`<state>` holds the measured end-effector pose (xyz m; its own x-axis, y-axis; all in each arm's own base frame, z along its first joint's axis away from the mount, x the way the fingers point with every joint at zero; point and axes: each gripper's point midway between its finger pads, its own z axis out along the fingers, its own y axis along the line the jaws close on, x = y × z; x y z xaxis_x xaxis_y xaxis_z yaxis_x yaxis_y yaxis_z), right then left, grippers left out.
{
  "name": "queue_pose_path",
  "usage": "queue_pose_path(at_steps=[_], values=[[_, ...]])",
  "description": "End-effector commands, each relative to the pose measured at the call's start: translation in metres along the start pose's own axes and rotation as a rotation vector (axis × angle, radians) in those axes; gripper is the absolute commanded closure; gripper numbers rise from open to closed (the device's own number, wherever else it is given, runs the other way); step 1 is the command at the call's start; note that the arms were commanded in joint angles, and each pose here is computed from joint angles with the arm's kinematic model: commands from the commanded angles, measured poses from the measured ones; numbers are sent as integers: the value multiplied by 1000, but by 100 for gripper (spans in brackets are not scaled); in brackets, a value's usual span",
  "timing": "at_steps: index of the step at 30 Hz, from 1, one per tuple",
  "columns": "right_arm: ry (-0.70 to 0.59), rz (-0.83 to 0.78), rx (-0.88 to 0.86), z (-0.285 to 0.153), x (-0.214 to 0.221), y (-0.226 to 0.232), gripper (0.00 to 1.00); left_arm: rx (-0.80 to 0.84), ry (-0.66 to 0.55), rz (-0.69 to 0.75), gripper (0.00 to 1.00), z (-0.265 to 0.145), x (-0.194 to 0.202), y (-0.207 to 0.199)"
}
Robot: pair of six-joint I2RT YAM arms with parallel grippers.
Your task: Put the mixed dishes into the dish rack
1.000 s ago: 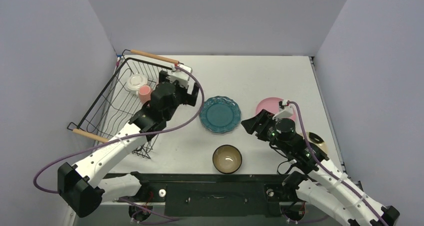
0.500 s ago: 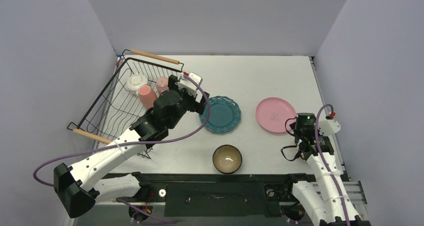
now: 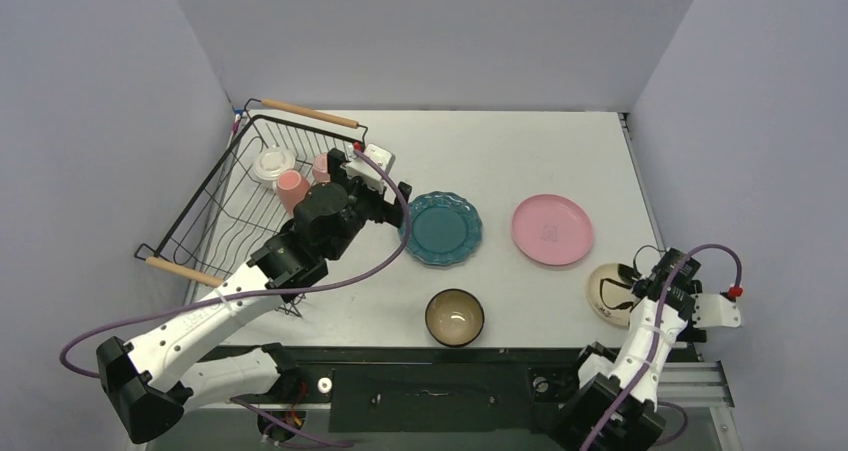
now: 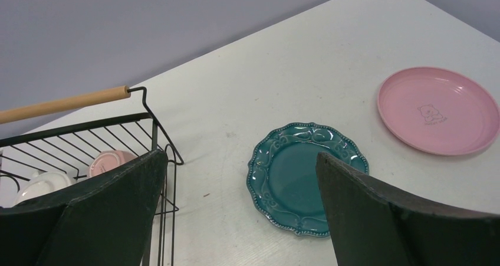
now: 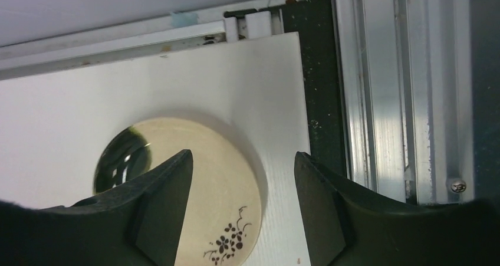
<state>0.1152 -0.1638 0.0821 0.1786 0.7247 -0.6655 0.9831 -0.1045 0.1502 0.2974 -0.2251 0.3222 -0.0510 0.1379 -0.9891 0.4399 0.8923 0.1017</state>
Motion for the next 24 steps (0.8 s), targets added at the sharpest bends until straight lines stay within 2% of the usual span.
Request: queue_pose_path(at_steps=[1, 5, 8, 17, 24], values=[[135, 26, -42, 26, 26, 3, 41, 18, -81, -45, 3, -7, -26, -1], [144, 43, -93, 40, 35, 0, 39, 21, -79, -50, 4, -6, -25, -2], [205, 56, -174, 43, 43, 13, 40, 29, -72, -53, 4, -5, -24, -4], [392, 56, -278, 53, 88, 31, 60, 22, -54, -49, 3, -2, -19, -4], [354, 35, -307, 43, 75, 37, 56, 30, -40, -49, 3, 1, -15, -7]])
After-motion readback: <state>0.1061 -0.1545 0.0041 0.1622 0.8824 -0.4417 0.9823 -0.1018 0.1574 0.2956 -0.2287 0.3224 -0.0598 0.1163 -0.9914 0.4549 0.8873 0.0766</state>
